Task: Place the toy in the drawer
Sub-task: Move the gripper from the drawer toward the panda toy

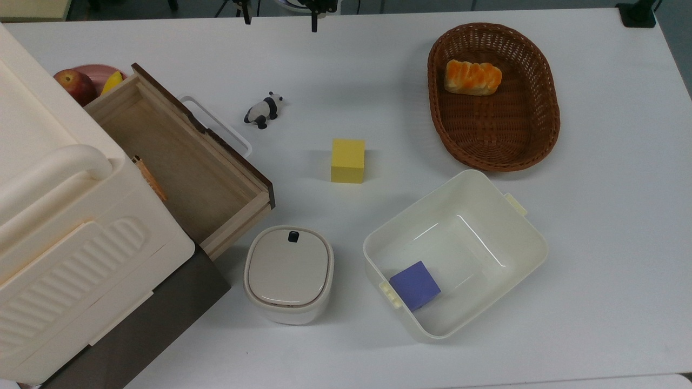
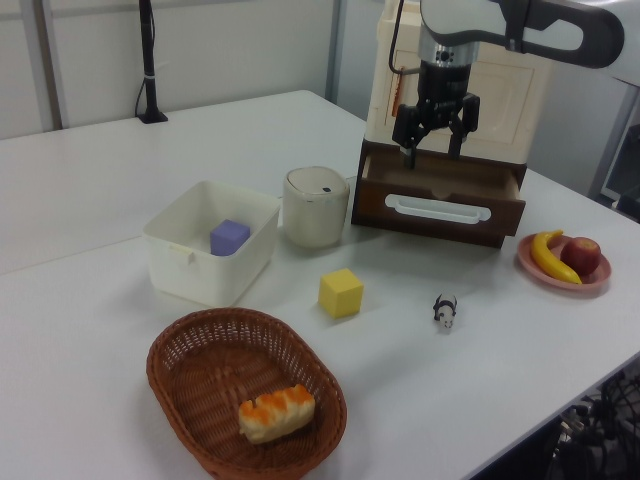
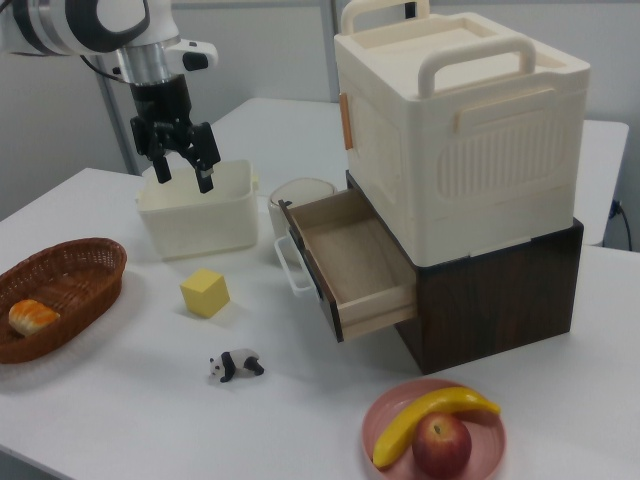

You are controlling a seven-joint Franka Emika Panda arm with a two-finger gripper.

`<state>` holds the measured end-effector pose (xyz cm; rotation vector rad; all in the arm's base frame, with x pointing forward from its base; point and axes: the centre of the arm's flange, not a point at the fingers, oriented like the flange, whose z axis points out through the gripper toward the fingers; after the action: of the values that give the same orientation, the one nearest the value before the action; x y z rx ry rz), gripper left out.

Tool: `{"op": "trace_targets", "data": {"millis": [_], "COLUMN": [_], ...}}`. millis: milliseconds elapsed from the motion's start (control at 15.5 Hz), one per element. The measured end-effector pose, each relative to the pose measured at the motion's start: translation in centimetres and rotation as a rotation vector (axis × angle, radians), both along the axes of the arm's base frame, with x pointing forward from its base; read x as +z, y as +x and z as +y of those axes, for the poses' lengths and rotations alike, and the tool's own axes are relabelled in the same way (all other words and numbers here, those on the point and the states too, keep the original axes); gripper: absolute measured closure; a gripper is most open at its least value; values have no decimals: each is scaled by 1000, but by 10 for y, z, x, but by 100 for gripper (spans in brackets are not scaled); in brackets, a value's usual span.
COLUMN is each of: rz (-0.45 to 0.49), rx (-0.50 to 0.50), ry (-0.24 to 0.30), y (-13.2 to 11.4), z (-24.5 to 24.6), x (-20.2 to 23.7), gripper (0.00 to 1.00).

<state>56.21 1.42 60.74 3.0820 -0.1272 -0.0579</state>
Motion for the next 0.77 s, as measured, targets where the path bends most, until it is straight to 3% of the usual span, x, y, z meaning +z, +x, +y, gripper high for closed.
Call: {"op": "trace_targets", "data": {"millis": [386, 772], "rz": [71, 78], "rx": [34, 36], "ry": [0, 0], "y": [11, 12], "z": [25, 27], "x": [-36, -40], "gripper": [0, 0]}}
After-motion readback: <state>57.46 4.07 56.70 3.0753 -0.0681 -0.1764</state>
